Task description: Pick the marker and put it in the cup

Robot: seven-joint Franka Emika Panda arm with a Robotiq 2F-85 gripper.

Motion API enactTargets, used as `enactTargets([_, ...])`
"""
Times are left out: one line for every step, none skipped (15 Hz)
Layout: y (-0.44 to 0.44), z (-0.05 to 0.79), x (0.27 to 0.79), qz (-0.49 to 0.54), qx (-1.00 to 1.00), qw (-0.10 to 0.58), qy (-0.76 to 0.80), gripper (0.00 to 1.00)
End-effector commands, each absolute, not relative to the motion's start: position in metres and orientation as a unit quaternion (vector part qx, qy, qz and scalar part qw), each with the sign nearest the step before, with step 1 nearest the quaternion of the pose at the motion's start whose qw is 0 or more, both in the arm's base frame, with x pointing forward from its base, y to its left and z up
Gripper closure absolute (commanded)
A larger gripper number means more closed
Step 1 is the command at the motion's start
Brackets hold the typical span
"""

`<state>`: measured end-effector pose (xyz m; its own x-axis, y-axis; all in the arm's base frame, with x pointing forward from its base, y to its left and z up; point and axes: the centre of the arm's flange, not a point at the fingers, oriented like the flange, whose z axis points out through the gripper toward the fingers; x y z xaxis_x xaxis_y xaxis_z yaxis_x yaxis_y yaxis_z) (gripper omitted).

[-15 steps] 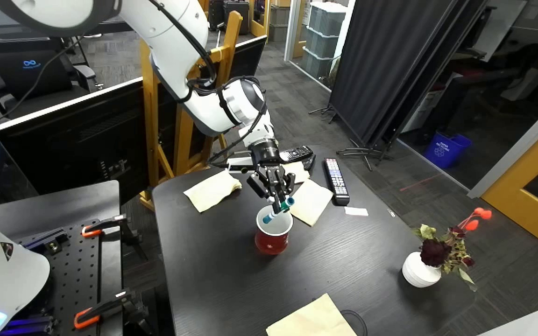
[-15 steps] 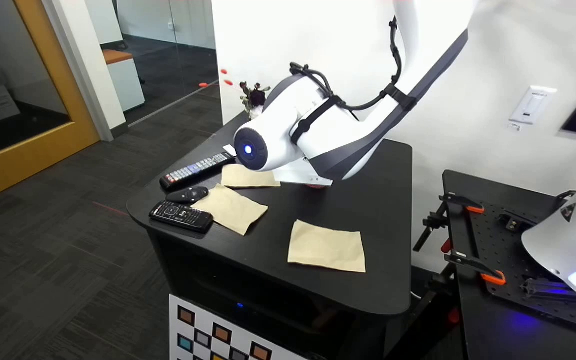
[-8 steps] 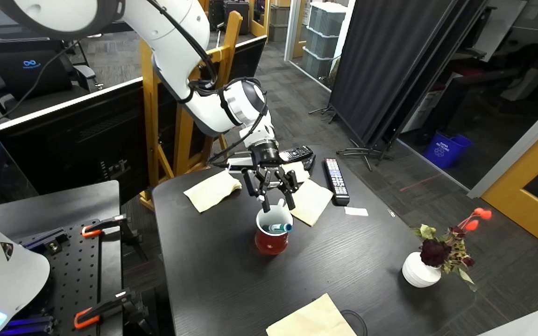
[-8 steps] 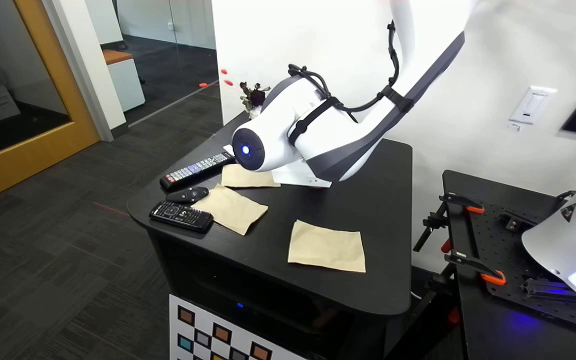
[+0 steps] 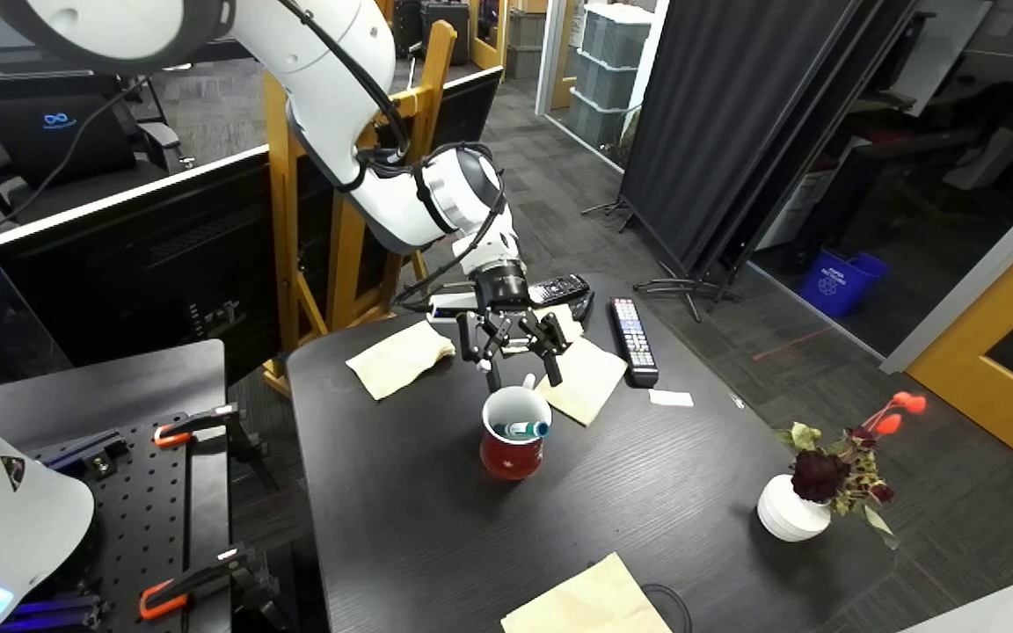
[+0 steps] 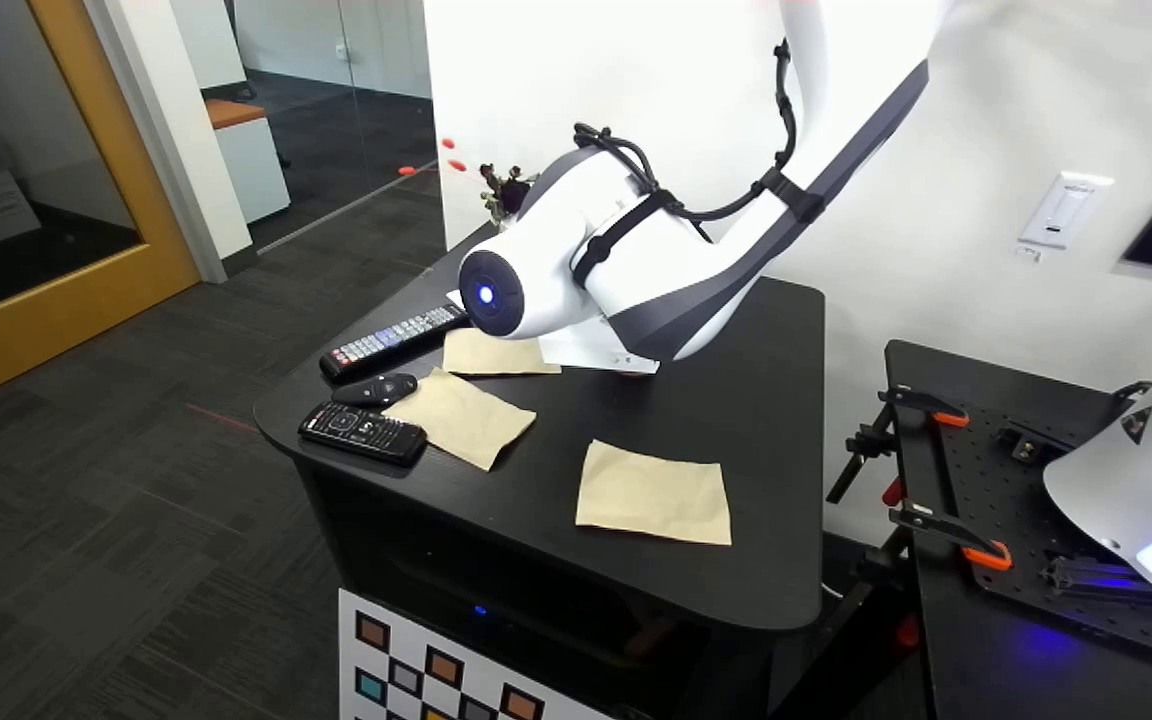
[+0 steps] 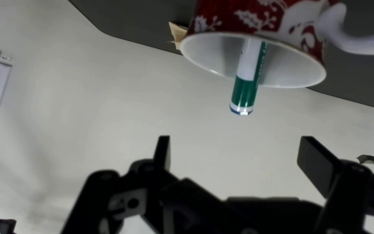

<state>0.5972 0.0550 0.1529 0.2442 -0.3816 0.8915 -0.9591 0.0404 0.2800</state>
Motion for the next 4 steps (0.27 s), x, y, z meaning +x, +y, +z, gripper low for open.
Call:
enactTargets([0.0562, 0.1605, 0.6001, 0.299, 0.628, 0.476, -0.539, 0.00])
enactTargets([0.0554, 0.1531, 0.5975, 0.300, 0.625, 0.481, -0.537, 0.00])
enactTargets([0.0558, 0.1532, 0.5975, 0.300, 0.625, 0.481, -0.537, 0.00])
enactTargets([0.0561, 0.1532, 0.5975, 0.300, 0.625, 0.481, -0.537, 0.00])
